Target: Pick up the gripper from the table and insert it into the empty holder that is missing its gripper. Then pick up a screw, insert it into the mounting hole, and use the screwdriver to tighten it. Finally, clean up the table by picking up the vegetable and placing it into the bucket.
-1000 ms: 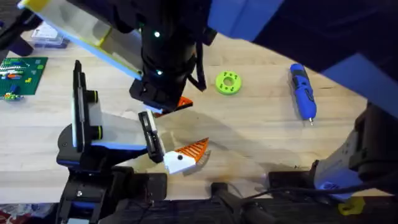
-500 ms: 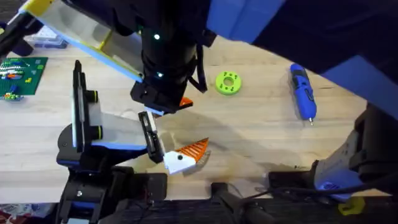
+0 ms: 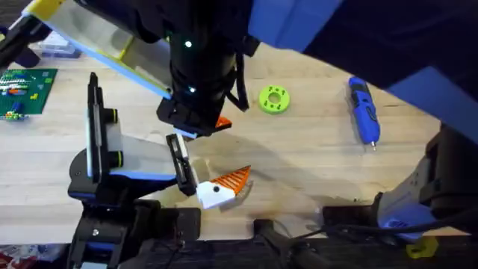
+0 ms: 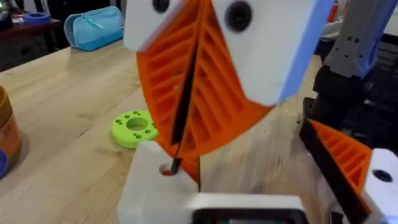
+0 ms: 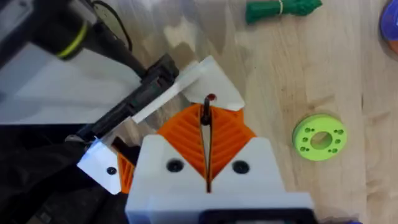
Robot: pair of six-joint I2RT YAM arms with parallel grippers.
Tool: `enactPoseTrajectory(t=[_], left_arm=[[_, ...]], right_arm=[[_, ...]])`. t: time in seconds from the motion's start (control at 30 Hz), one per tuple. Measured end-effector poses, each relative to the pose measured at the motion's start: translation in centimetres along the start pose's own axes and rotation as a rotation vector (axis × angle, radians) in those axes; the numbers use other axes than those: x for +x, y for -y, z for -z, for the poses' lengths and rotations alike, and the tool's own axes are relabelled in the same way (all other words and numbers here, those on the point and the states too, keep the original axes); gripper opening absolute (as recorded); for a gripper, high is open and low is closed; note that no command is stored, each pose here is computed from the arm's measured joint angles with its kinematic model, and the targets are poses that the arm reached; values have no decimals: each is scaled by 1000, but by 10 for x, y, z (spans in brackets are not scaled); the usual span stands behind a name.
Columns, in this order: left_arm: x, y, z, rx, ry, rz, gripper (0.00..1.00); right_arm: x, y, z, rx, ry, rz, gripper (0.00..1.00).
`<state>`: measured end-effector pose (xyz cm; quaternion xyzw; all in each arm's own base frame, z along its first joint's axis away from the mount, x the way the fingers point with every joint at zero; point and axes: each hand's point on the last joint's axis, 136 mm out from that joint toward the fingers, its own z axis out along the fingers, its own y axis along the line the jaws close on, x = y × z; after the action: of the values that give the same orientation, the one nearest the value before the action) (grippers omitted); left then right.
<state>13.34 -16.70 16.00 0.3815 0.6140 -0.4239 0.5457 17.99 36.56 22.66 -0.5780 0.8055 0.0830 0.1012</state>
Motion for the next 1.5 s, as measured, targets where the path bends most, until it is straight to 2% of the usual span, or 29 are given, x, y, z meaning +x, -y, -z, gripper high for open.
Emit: enactPoseTrajectory(t=[1.5], left_arm=[[0,0,0,0,0,0,986]], right_arm=[[0,2,0,2,0,14,9]])
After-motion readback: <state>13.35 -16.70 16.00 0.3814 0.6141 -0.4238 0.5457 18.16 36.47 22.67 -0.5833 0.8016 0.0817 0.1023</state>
